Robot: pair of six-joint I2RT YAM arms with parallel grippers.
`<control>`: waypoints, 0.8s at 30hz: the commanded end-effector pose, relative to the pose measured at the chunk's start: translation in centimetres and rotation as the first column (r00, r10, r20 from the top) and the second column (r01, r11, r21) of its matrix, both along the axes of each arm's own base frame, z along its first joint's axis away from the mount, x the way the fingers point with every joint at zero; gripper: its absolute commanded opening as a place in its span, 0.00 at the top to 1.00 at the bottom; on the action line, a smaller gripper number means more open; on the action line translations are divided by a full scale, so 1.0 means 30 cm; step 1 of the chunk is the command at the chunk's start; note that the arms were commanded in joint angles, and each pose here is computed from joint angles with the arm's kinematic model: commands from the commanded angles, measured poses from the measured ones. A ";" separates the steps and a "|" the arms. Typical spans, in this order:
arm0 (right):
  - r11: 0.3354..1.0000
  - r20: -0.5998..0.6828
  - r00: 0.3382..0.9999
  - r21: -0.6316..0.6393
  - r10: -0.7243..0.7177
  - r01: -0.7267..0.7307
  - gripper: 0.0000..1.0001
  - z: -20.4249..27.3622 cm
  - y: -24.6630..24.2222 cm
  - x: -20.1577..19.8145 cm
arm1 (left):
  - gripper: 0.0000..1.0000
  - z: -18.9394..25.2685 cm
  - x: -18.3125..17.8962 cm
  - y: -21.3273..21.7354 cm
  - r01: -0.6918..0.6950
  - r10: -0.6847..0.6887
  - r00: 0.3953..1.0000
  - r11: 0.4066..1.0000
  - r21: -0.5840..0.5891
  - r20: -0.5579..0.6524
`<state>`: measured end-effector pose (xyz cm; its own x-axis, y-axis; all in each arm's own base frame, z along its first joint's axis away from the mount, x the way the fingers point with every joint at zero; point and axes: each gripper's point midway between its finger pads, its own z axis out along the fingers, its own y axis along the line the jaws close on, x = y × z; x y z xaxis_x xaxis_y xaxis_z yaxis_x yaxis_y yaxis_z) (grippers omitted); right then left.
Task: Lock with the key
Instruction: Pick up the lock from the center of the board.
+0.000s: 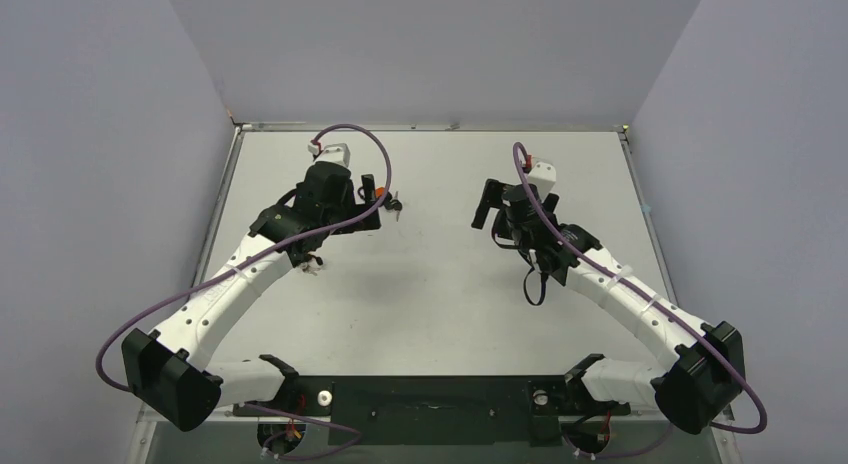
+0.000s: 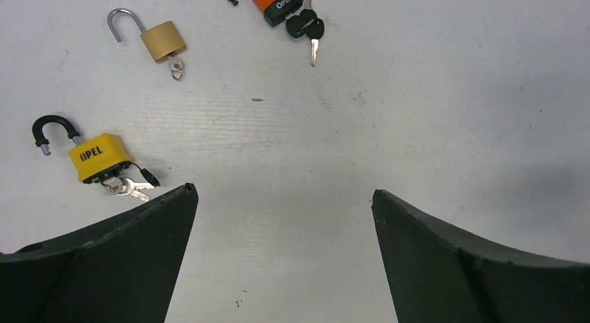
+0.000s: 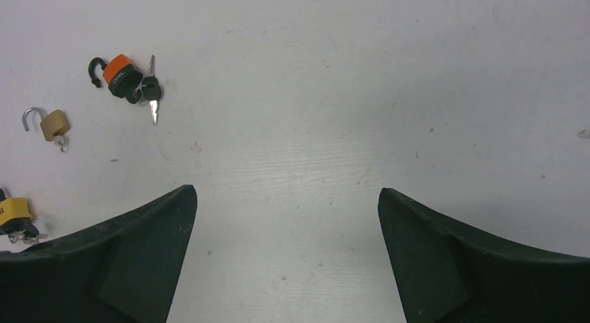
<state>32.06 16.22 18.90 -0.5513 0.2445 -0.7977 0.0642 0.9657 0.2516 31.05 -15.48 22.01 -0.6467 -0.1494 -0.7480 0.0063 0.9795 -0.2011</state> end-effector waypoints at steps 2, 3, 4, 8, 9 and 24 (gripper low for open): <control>0.998 0.072 0.997 0.063 -0.028 0.023 0.01 0.087 -0.001 0.016 | 0.03 0.114 0.029 -0.046 0.059 -0.054 0.995 0.997 -0.054 0.087; 0.998 0.077 0.997 0.060 -0.030 0.025 0.01 0.092 -0.006 0.015 | 0.03 0.121 0.032 -0.048 0.063 -0.057 0.994 0.997 -0.055 0.092; 0.998 0.081 0.996 0.056 -0.036 0.032 0.01 0.097 -0.016 0.011 | 0.03 0.124 0.032 -0.051 0.067 -0.062 0.994 0.996 -0.055 0.094; 0.998 0.080 0.996 0.049 -0.042 0.038 0.01 0.093 -0.033 0.000 | 0.03 0.131 0.035 -0.051 0.065 -0.059 0.994 0.996 -0.055 0.096; 0.998 0.079 0.996 0.047 -0.042 0.038 0.01 0.091 -0.035 -0.001 | 0.03 0.130 0.035 -0.051 0.064 -0.059 0.994 0.996 -0.056 0.095; 0.961 0.013 0.977 -0.182 0.212 -0.206 0.01 -0.007 0.281 0.423 | 0.03 0.075 0.070 0.076 -0.083 0.082 0.996 0.994 -0.076 -0.017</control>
<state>40.42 21.46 20.55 -0.5473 0.1284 -0.8271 -0.0239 0.9854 0.1688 31.86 -15.36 22.60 -0.6578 -0.1669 -0.7345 0.0108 0.9729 -0.2308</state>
